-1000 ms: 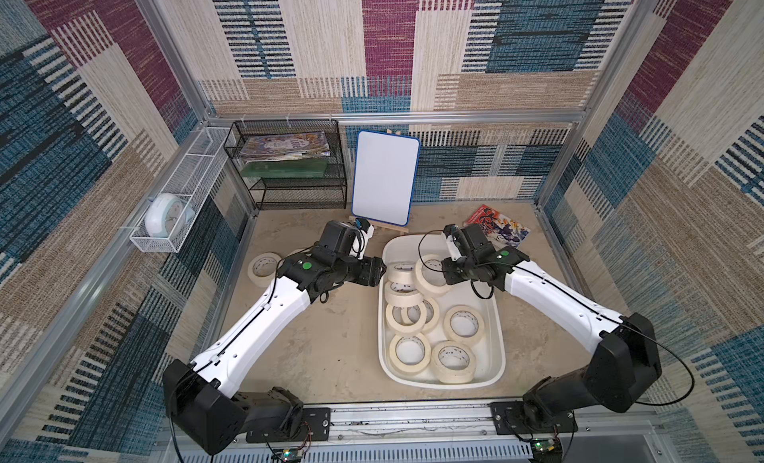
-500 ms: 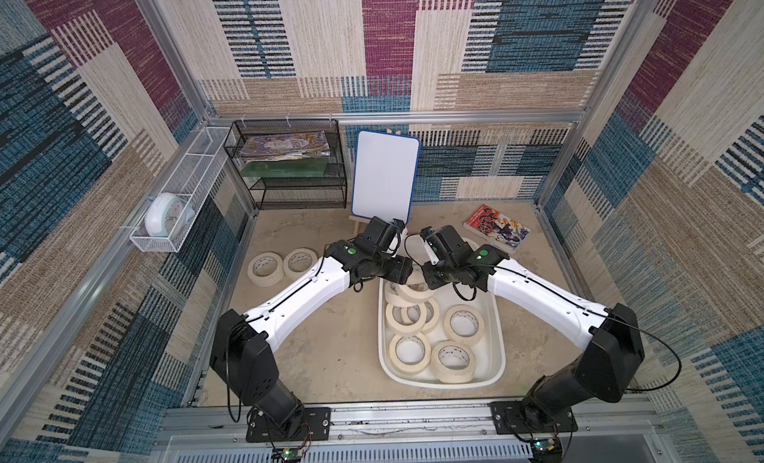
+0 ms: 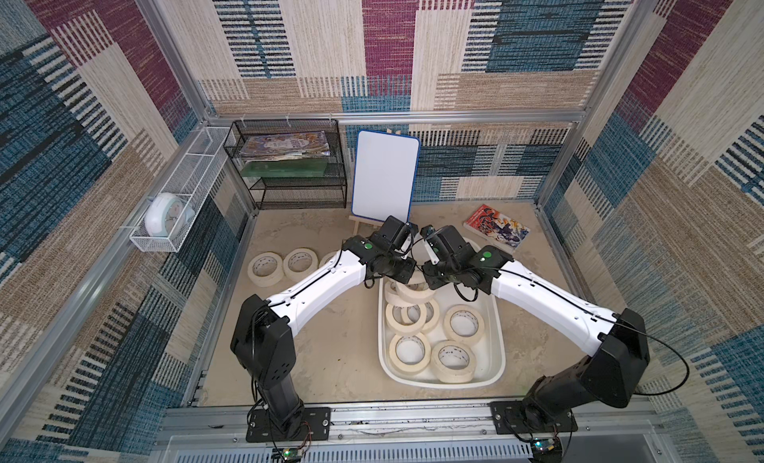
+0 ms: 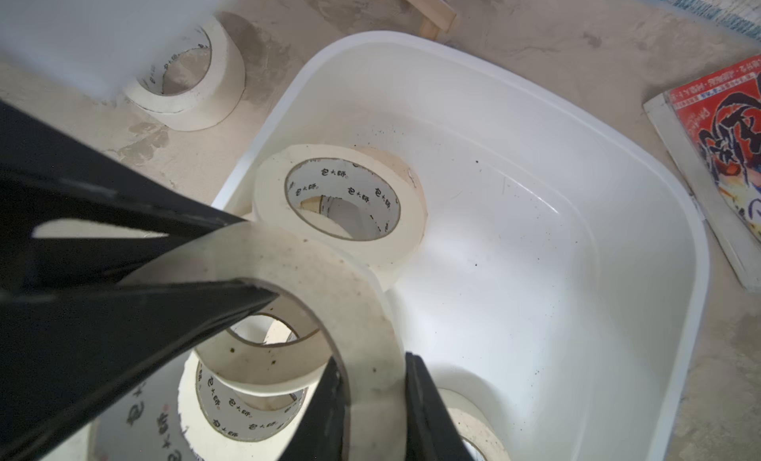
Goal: Take out the art tape in the storage box
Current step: Pick up the art tape from the storage box, then place the art tape at the center of the board.
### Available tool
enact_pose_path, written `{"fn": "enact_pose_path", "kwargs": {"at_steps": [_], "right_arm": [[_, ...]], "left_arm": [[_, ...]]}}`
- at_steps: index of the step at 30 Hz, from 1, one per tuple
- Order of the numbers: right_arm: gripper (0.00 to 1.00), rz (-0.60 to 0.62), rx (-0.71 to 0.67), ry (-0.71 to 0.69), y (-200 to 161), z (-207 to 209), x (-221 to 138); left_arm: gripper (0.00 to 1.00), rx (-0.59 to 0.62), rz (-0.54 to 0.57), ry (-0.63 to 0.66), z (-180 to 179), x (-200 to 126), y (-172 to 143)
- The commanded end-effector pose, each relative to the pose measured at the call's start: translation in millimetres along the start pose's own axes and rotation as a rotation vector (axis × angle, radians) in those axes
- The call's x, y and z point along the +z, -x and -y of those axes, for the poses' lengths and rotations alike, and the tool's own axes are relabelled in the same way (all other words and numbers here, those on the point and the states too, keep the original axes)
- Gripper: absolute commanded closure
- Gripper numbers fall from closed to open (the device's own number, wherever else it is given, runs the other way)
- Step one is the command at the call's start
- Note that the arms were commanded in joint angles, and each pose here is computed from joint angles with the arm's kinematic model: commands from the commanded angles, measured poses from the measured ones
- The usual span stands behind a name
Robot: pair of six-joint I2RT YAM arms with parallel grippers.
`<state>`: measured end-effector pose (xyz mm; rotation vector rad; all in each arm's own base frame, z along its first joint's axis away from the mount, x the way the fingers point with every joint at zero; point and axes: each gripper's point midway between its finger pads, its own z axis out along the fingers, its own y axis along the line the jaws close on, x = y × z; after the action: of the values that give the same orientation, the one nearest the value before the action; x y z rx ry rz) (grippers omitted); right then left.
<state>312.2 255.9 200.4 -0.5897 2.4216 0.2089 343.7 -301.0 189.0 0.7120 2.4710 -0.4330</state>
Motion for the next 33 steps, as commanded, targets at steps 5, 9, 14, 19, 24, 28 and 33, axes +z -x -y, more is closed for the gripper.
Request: {"fn": "enact_pose_path", "kwargs": {"at_steps": [5,9,14,19,24,28,33], "right_arm": [[0.14,0.108,0.047,0.057,21.9,-6.6,-29.0],[0.07,0.218,0.065,0.017,37.0,6.9,-56.0],[0.05,0.251,0.068,-0.029,43.0,17.7,-68.3],[0.05,0.253,0.072,-0.042,41.3,24.6,-68.7],[0.05,0.238,0.076,-0.034,35.7,28.6,-60.4],[0.05,0.234,0.073,-0.027,33.1,31.4,-56.7],[0.05,0.227,0.071,0.001,30.8,33.5,-48.0]], "left_arm": [[1.00,-0.015,0.051,0.082,-15.4,-20.5,4.1],[1.00,-0.049,0.089,0.106,-26.4,-37.3,-1.4],[1.00,-0.125,0.126,0.158,-55.2,-59.6,-16.4],[1.00,-0.266,0.153,0.329,-121.2,-95.3,-53.4],[1.00,-0.549,0.261,0.504,-208.7,-118.9,-115.5],[1.00,-0.770,0.263,0.599,-260.2,-123.9,-168.5],[1.00,-1.065,0.301,0.805,-306.6,-146.9,-232.8]]}}
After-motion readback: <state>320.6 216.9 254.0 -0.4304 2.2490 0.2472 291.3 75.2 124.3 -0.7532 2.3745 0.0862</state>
